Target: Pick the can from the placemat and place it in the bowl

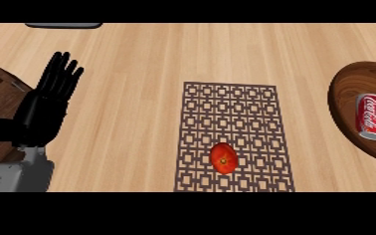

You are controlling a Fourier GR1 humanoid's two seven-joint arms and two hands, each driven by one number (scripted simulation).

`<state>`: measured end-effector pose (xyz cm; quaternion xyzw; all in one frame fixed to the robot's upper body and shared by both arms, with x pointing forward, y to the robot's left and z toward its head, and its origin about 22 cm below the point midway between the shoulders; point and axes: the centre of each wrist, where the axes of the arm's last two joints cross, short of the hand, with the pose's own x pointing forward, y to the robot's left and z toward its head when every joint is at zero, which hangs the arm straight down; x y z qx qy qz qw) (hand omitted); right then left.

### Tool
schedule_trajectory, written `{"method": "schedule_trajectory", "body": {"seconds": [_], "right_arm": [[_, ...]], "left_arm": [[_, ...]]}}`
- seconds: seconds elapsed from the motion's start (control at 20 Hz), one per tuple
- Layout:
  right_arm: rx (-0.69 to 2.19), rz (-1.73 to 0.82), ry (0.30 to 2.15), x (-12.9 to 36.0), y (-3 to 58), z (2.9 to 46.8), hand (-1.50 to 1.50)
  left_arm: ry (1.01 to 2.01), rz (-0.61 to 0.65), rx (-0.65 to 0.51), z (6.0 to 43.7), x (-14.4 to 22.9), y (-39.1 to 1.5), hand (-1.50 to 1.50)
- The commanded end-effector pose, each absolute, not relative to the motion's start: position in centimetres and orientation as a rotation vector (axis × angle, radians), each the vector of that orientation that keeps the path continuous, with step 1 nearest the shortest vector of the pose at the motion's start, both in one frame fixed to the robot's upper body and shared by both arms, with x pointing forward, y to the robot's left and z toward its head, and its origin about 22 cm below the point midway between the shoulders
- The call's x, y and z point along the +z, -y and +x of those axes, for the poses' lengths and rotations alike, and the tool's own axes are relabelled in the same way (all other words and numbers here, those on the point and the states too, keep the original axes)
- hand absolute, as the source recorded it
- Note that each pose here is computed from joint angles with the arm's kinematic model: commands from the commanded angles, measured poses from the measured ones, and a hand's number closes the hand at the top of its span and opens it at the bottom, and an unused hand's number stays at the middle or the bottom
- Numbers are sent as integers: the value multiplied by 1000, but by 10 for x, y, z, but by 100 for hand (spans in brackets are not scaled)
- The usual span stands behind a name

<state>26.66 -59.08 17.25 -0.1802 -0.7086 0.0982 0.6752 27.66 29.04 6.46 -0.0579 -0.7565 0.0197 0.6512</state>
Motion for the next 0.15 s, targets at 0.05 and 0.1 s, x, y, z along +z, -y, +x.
{"method": "schedule_trajectory", "body": {"seconds": [0.05, 0.1], "right_arm": [[273, -284, 1638, 178, 604, 246, -150], [277, -290, 1629, 176, 605, 244, -150]], "left_arm": [[1713, -153, 50, 278, 66, -292, 0], [1720, -131, 63, 278, 64, -287, 0]]}}
